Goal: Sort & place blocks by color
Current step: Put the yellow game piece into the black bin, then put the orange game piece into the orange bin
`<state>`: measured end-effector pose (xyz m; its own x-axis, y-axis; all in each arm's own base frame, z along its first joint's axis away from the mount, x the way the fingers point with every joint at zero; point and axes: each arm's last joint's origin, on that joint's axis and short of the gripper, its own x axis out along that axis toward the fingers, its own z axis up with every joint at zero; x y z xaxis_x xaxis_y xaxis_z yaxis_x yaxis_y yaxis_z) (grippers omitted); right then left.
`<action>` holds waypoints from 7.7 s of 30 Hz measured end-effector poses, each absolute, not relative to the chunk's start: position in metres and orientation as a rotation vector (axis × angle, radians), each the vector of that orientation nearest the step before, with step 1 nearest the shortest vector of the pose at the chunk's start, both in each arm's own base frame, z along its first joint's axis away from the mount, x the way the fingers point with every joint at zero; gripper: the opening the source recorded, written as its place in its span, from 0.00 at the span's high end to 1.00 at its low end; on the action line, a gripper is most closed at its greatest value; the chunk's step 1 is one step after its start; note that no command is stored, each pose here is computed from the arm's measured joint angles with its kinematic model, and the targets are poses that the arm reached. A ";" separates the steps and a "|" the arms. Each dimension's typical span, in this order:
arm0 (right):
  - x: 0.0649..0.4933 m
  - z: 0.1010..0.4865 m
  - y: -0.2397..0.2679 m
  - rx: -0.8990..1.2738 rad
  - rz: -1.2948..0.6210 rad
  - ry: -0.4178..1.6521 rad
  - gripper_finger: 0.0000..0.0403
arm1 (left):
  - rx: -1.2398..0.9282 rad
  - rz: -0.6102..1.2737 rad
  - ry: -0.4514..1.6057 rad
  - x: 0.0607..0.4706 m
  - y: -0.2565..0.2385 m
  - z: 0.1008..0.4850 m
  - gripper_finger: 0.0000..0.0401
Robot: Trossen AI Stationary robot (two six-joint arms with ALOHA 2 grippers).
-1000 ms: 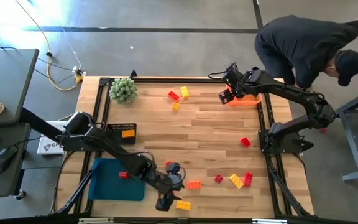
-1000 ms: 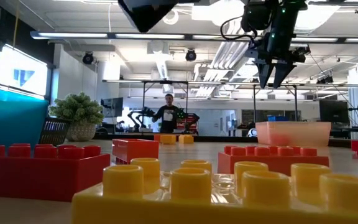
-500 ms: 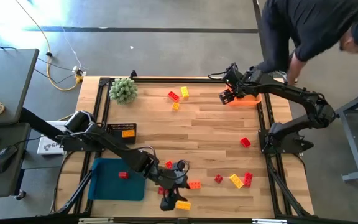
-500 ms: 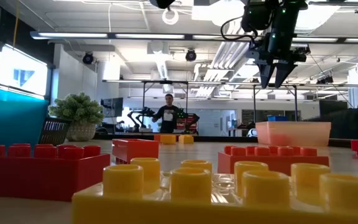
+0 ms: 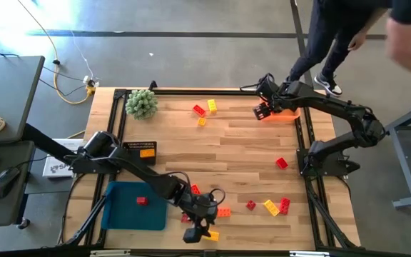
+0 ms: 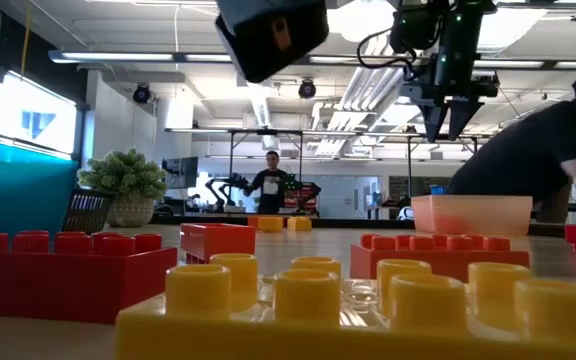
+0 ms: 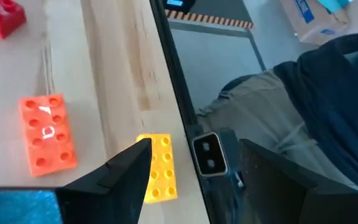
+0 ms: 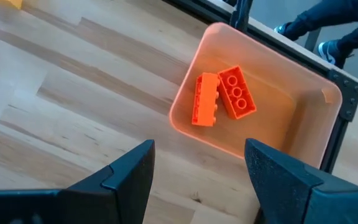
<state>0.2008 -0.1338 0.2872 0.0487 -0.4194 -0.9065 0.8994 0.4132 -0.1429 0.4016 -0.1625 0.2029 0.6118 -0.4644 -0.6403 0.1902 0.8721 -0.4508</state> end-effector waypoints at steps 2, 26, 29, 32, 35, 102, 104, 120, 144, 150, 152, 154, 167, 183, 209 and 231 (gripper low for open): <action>0.202 0.287 -0.131 0.529 -1.093 1.108 0.41 | -0.361 -0.394 0.848 0.403 -0.163 0.197 0.43; 0.219 0.288 -0.101 0.500 -1.052 1.066 0.41 | -0.190 -0.334 0.931 0.402 -0.180 0.152 0.43; 0.219 0.288 -0.101 0.499 -1.051 1.066 0.41 | -0.162 -0.306 0.928 0.400 -0.182 0.151 0.43; 0.219 0.288 -0.101 0.503 -1.054 1.063 0.41 | -0.136 -0.281 0.918 0.400 -0.183 0.151 0.43; 0.220 0.288 -0.101 0.504 -1.054 1.062 0.41 | -0.130 -0.277 0.918 0.399 -0.186 0.149 0.43; 0.222 0.288 -0.102 0.519 -1.032 1.035 0.41 | -0.018 -0.232 0.922 0.402 -0.186 0.125 0.72; 0.223 0.288 -0.102 0.520 -1.028 1.036 0.41 | -0.012 -0.219 0.912 0.402 -0.182 0.134 0.72; 0.223 0.288 -0.101 0.489 -0.992 1.060 0.41 | 0.083 0.002 0.869 0.358 -0.124 0.256 0.72; 0.229 0.290 -0.103 0.402 -0.895 1.048 0.41 | -0.157 0.630 0.848 0.224 -0.036 0.289 0.71; 0.235 0.293 -0.106 0.319 -0.835 1.007 0.41 | -0.341 0.757 0.898 0.199 -0.010 0.267 0.71; 0.235 0.293 -0.106 0.300 -0.823 1.021 0.41 | -0.399 0.761 0.914 0.195 -0.005 0.263 0.71; 0.234 0.293 -0.105 0.285 -0.813 1.035 0.41 | -0.436 0.764 0.980 0.187 -0.002 0.257 0.71; 0.227 0.288 -0.099 0.411 -0.825 1.113 0.41 | -0.478 0.868 1.333 0.149 0.001 0.233 0.70; 0.250 0.290 -0.041 0.629 -0.709 1.001 0.41 | -0.302 0.738 1.445 0.143 0.011 0.201 0.70; 0.275 0.286 0.075 0.357 -0.240 0.932 0.41 | -0.372 0.753 1.374 0.149 0.015 0.201 0.49; 0.299 0.230 0.158 0.022 0.052 0.961 0.41 | -0.406 0.747 1.361 0.151 0.015 0.201 0.50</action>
<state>0.2986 0.1583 0.2295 0.5713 0.0542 -0.8189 -0.0344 0.9985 0.0421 0.1510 0.0149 0.2011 0.0322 0.2437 -0.9693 -0.6872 0.7096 0.1556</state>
